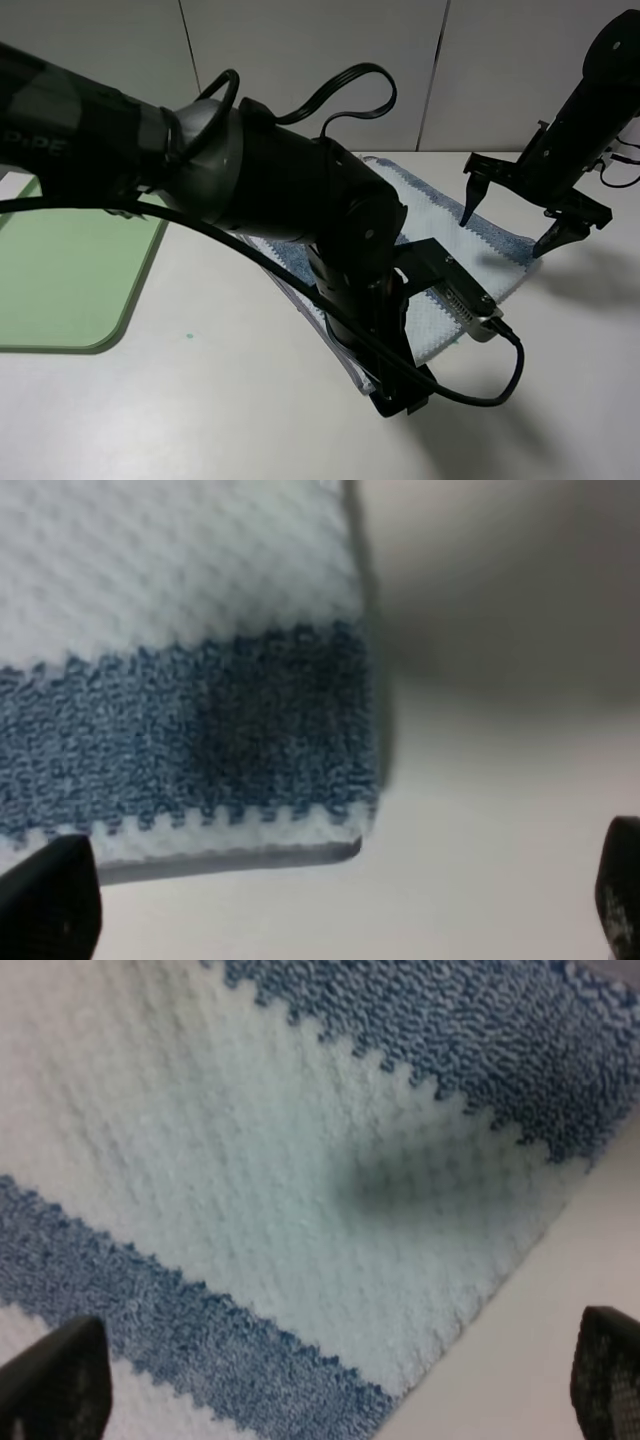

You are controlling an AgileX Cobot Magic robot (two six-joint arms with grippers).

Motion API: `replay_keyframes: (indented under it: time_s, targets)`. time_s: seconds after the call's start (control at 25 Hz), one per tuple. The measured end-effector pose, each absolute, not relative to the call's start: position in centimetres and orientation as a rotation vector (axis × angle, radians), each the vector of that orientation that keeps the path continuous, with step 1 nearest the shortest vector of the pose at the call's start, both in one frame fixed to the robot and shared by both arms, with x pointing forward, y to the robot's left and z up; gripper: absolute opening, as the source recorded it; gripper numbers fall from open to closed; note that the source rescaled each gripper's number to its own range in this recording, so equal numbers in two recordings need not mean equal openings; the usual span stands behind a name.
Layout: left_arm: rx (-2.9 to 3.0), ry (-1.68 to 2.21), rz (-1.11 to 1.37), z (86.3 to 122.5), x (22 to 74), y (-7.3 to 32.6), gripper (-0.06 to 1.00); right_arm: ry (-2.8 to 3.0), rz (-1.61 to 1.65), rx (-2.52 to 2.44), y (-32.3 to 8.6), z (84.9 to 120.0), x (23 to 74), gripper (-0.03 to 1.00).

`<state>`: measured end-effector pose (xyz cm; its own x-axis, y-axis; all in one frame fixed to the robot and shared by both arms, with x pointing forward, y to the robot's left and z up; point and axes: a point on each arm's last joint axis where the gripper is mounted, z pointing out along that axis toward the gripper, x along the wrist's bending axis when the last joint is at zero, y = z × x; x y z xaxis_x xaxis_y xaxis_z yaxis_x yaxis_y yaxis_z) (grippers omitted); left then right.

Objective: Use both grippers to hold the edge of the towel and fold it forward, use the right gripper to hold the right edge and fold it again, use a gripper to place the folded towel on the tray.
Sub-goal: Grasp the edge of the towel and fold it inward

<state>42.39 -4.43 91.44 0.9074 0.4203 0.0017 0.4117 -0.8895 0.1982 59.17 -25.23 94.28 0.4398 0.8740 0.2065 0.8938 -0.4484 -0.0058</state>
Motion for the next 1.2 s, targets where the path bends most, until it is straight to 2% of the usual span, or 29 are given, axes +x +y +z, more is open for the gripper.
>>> replay_keyframes:
  time_s: [0.36,0.76,1.2]
  targets:
    - [2.858,0.657,0.083,91.5,42.5,-4.5,0.99,-1.558,-0.230,-2.592,-25.5,91.6,57.4,1.00]
    - [2.851,0.661,0.085,91.5,42.6,-4.6,0.99,-1.628,-0.299,-2.627,-25.9,91.3,57.8,1.00]
    - [2.851,0.661,0.085,91.5,42.6,-4.6,0.99,-1.701,-0.259,-2.625,-26.2,89.4,58.3,1.00]
